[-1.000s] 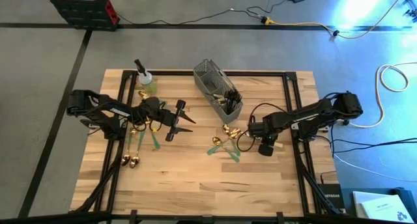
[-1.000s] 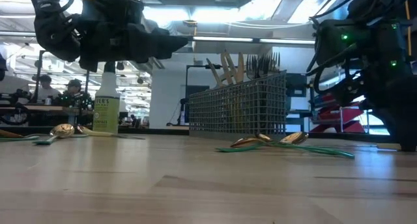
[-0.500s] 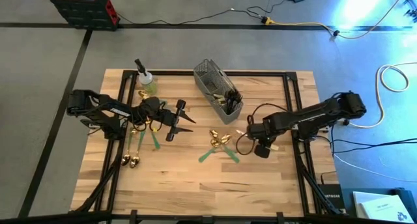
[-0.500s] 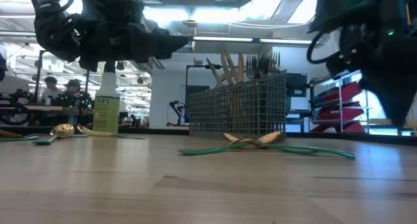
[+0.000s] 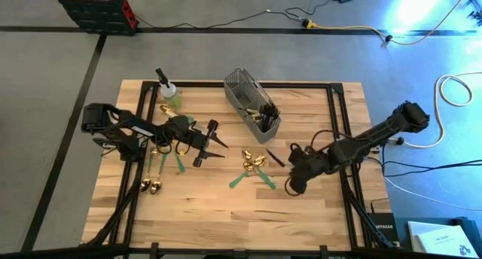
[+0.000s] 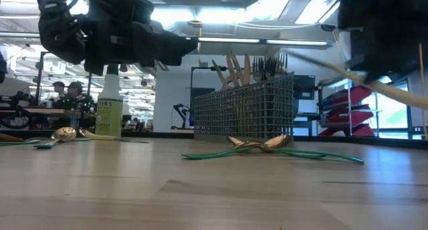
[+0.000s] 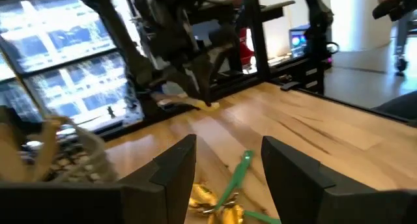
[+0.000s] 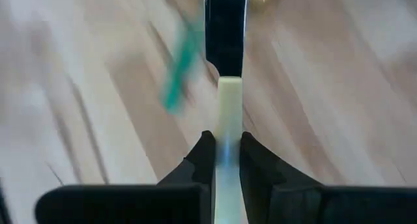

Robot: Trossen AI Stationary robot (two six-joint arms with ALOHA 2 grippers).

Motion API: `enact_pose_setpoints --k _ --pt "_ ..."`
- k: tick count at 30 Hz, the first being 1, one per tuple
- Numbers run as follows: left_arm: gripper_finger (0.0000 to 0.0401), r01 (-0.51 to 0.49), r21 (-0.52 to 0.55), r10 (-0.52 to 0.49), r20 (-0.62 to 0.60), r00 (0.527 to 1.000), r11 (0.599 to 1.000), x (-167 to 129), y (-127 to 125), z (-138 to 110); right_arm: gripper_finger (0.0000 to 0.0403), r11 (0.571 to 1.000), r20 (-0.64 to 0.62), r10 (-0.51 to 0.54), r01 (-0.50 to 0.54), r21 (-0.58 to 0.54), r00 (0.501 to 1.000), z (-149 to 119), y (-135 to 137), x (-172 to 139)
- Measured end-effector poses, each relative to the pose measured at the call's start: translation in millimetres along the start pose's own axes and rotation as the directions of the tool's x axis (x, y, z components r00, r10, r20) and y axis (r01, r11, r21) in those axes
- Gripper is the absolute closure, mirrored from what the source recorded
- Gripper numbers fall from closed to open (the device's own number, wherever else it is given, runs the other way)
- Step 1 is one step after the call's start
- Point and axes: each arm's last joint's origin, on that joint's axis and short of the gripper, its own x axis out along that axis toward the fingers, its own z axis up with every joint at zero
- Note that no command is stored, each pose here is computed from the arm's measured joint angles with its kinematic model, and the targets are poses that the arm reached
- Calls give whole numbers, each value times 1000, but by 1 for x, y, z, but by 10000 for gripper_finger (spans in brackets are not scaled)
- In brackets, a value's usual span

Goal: Sort silverware
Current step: Put the yellow table knife into the gray silverware organizer

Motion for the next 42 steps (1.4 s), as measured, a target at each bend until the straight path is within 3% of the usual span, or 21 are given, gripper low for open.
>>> enact_pose_setpoints --k 4,10,16,23,32,37,42 --pt "242 53 -18 -53 -5 999 998 12 -9 -4 382 999 222 42 -42 -4 974 7 18 5" --pt "242 97 -38 -98 -3 995 995 26 -19 -4 382 999 482 48 -52 -7 875 22 36 11" --pt "242 91 -63 -89 33 995 994 43 -19 7 383 985 641 154 -63 -162 752 47 49 10" --pt "221 97 -167 -82 96 992 981 55 -8 23 383 965 703 188 3 -260 686 65 47 6" --pt "176 -50 -237 79 119 990 970 65 5 38 383 944 738 269 -16 -330 619 77 47 0" --pt "171 -52 -237 85 132 988 970 71 10 45 383 941 741 277 -16 -339 612 78 48 -1" --pt "171 -39 -225 49 36 998 974 84 18 50 383 939 748 275 -1 -345 604 80 47 -1"
